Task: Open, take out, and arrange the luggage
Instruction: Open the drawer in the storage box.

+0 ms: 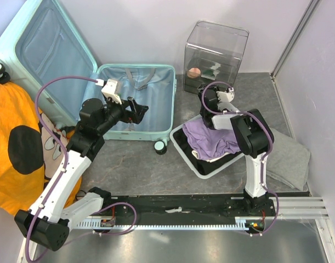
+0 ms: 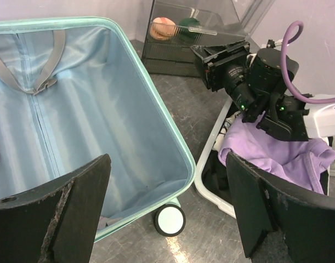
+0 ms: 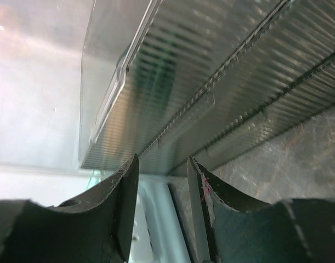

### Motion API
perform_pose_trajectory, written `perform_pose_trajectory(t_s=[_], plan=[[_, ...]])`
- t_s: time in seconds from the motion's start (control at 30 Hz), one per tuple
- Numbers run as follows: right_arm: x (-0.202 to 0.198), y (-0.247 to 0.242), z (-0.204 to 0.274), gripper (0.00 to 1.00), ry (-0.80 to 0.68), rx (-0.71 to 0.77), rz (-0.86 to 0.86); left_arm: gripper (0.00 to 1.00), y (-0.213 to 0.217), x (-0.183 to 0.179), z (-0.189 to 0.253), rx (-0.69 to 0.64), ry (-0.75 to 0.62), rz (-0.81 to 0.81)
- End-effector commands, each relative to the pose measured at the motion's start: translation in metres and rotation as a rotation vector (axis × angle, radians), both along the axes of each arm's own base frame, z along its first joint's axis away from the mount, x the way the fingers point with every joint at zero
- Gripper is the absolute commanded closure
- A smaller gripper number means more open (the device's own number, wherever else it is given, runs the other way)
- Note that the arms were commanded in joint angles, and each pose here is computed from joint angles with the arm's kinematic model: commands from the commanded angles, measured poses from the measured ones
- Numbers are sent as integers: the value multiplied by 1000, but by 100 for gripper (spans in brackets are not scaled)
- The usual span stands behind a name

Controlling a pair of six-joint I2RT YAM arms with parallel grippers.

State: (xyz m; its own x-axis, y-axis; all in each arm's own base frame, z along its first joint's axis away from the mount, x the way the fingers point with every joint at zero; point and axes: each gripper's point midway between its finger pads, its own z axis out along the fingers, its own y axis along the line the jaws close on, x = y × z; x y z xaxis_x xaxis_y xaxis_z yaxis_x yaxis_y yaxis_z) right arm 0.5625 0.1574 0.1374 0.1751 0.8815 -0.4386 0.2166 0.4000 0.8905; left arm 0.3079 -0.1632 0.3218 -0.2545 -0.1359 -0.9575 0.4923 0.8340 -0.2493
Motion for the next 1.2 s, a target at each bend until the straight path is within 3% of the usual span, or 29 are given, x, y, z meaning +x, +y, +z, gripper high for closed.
perform_pose_trajectory(t_s=[0.0, 0.53, 0.63, 0.83, 1.17], plan=[[16, -12, -2, 53, -30, 60, -64, 7, 3, -2, 15, -15, -53, 10], [49, -31, -11, 53, -67, 136, -93, 7, 8, 2, 12, 4, -56, 38], [50, -35, -13, 58, -76, 142, -94, 7, 8, 2, 11, 6, -54, 38], [45, -37, -12, 79, -83, 145, -93, 7, 8, 3, 11, 6, -53, 37], [22, -29, -9, 92, -98, 166, -82, 7, 7, -2, 16, -4, -66, 30]])
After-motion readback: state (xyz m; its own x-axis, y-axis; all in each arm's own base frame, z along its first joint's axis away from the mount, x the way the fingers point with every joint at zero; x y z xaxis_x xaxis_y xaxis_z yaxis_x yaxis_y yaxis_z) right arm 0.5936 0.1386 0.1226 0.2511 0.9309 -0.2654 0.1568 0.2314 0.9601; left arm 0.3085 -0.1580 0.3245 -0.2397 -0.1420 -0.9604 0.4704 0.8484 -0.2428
